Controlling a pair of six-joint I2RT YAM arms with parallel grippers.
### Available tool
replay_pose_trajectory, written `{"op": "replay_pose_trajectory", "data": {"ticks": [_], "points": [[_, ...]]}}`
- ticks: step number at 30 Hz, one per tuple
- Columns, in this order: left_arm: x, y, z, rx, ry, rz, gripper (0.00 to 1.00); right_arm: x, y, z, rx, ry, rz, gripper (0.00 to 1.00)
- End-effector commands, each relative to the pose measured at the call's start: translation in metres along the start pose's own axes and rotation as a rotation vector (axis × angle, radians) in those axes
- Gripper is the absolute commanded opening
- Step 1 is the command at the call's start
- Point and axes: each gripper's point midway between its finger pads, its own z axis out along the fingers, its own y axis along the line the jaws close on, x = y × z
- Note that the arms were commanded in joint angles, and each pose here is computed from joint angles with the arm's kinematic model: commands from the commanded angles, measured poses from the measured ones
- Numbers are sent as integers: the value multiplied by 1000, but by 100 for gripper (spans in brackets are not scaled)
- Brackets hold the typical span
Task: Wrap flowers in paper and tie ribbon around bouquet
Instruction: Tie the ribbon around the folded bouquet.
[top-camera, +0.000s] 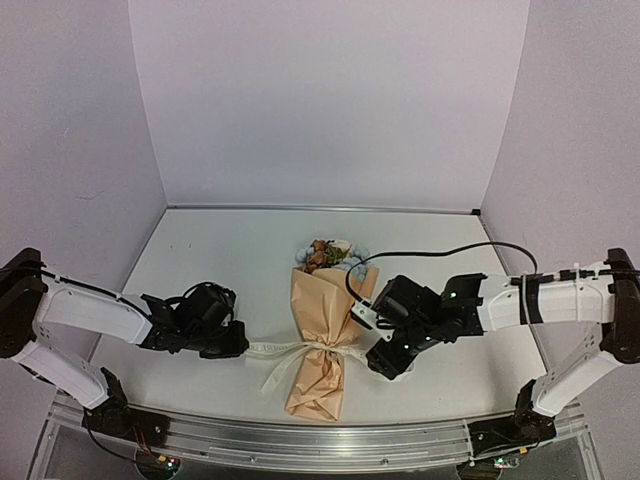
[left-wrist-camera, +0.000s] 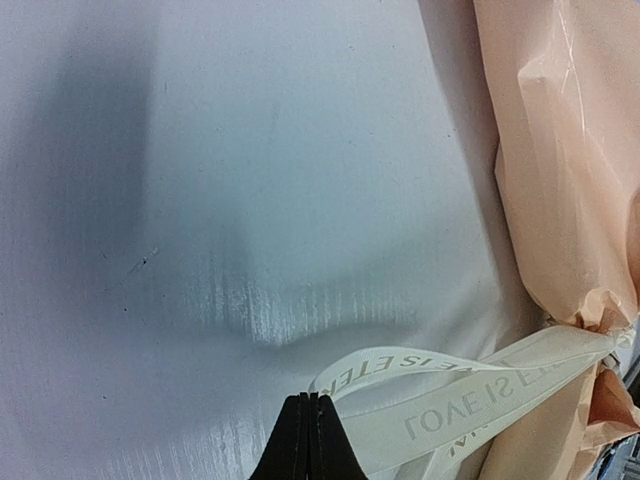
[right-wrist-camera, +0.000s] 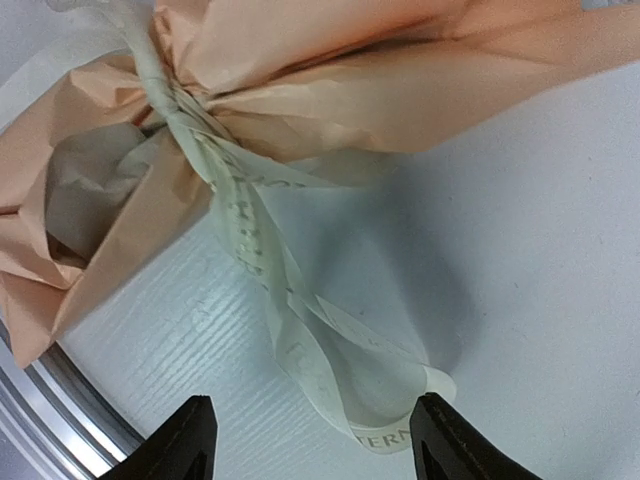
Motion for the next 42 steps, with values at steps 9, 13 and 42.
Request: {"op": "replay_pose_trajectory", "data": {"ticks": [9, 13, 42], "points": [[-9, -11, -1, 23, -11, 17, 0, -23, 12, 34, -2, 15, -196, 76], [-9, -10, -1, 24, -11, 16, 0, -24, 15, 42, -10, 34, -178, 74], [-8, 33, -12, -131, -82, -85, 0, 28, -18, 37, 164, 181, 93, 0]]}}
